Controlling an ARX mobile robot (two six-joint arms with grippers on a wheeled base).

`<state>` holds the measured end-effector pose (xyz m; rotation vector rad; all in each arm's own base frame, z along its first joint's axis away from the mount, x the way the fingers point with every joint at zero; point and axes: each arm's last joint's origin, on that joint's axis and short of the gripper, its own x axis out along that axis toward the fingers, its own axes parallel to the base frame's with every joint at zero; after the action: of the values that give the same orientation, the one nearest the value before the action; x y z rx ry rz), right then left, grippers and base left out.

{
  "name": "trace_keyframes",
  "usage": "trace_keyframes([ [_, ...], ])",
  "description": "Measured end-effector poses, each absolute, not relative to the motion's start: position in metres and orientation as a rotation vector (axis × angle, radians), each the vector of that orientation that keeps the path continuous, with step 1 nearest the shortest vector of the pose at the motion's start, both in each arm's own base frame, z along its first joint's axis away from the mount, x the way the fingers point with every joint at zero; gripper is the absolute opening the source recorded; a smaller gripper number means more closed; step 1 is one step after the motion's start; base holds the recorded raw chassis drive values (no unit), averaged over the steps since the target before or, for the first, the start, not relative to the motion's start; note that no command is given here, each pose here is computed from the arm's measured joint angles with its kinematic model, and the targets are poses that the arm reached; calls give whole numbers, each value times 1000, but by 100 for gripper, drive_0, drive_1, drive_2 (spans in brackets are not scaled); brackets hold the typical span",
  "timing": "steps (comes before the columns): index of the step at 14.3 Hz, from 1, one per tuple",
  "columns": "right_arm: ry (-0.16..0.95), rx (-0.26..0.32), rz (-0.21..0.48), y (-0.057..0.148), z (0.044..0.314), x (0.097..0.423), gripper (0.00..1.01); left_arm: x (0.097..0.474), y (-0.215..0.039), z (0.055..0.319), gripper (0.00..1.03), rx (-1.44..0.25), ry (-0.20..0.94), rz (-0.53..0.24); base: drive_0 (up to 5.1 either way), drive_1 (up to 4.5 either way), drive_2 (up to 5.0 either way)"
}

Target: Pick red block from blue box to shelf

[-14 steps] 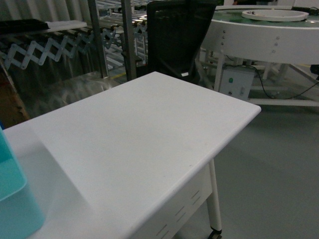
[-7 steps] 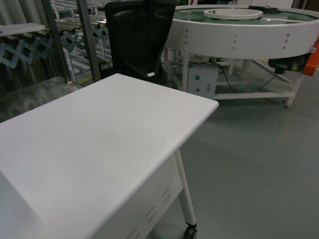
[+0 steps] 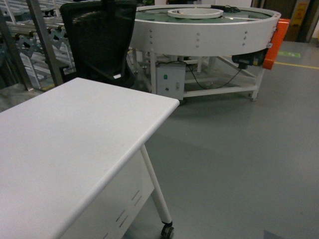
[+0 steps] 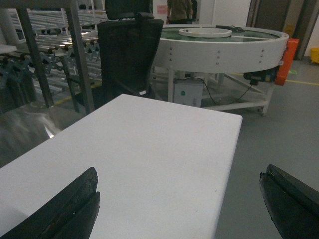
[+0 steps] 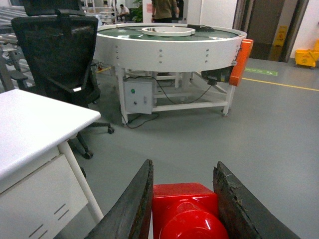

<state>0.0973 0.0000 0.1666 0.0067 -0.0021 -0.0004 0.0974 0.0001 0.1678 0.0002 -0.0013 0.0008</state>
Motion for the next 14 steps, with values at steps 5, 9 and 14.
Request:
trace_keyframes([
  [5, -2, 7, 0, 0, 167, 97, 29, 97, 0, 168, 98, 0, -2, 1, -143, -143, -143],
  [9, -2, 7, 0, 0, 167, 97, 29, 97, 0, 168, 98, 0, -2, 1, -149, -149, -149],
  [14, -2, 7, 0, 0, 167, 97, 29, 97, 0, 168, 98, 0, -2, 0, -154, -154, -154],
])
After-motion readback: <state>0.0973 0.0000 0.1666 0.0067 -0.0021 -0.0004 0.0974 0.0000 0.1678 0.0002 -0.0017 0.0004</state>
